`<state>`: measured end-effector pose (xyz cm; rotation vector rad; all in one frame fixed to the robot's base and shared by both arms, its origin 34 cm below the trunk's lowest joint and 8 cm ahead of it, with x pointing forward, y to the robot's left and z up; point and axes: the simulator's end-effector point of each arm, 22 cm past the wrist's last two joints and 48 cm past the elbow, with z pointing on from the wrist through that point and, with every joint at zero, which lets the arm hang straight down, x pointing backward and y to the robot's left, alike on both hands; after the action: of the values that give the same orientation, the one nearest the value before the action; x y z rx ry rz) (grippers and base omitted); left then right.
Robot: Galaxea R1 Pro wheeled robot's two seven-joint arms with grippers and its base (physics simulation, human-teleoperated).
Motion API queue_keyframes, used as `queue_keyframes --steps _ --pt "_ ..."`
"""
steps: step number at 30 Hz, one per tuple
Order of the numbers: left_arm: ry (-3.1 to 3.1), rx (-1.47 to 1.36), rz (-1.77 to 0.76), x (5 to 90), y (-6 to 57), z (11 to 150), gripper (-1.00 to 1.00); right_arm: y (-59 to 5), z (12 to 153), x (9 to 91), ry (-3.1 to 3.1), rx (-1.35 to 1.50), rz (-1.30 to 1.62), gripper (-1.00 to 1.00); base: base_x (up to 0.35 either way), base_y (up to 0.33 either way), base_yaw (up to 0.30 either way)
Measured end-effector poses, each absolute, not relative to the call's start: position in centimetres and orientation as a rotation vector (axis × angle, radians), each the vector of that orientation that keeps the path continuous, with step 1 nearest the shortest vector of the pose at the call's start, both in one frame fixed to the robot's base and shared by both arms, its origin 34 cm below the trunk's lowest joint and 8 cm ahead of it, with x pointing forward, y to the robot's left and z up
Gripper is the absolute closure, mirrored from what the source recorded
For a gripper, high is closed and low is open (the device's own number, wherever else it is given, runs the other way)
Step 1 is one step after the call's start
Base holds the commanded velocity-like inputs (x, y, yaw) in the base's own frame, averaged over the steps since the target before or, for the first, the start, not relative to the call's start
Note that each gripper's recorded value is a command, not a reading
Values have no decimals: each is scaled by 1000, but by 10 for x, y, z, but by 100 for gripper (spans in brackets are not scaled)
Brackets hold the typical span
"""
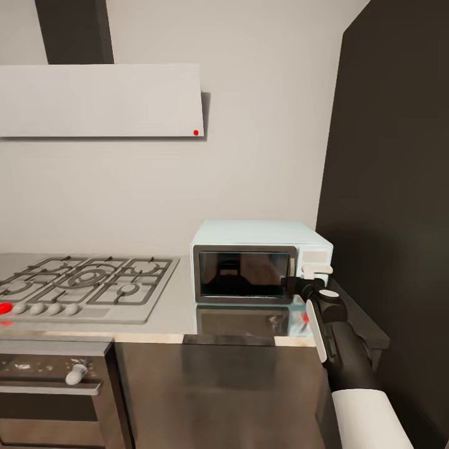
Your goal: In the kitchen, take the popcorn bag from the countertop, put it into the microwave, and heat it until the popcorn is cooked so the cooked popcorn ends up inside the bag.
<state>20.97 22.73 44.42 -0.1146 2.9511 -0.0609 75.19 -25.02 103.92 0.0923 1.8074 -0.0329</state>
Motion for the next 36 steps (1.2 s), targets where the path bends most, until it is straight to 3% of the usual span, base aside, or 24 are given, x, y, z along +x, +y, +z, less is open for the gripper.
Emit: queue_keyframes --steps 36 --pt "2951 -114 -62 210 227 444 -100 -241 1041 752 1805 69 -30 -100 20 0 0"
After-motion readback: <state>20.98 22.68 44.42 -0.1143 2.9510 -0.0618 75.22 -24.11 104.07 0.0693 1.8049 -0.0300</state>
